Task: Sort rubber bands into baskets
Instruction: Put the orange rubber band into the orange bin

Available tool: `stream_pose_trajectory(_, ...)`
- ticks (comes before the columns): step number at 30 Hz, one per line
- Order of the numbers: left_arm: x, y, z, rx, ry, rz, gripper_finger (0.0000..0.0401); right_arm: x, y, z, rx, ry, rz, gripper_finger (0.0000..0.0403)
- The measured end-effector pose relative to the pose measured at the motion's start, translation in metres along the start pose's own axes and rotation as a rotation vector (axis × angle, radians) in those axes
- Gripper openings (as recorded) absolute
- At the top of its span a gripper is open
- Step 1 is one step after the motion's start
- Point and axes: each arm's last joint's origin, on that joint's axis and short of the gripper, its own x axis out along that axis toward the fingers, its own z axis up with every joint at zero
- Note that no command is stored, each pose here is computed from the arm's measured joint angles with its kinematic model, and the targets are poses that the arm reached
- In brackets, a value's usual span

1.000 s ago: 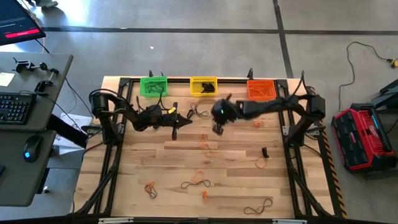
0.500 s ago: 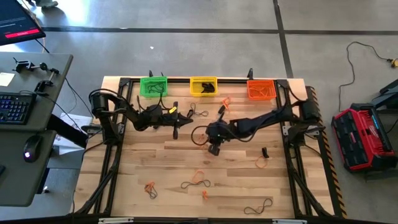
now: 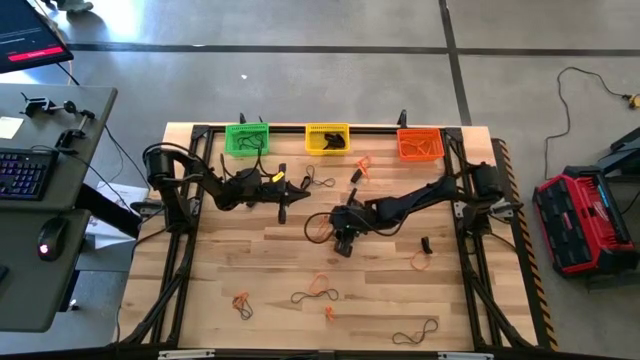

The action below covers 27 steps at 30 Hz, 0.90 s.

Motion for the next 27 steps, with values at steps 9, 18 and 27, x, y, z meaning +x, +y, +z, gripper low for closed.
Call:
stream_pose_trajectory(9, 0.0, 0.0, 0.0, -0.003, 0.0, -0.001, 0.0, 0.0, -0.001, -0.001, -0.052, 0.002, -0.028, 0.0007)
stream_pose_trajectory(18, 0.0, 0.0, 0.0, -0.004, 0.001, -0.001, 0.0, -0.025, -0.005, 0.003, -0.087, 0.007, -0.099, 0.0002)
stream_pose_trajectory(27, 0.0, 0.0, 0.0, -0.004, 0.001, -0.001, 0.0, -0.086, -0.028, 0.012, -0.043, -0.016, -0.332, 0.0)
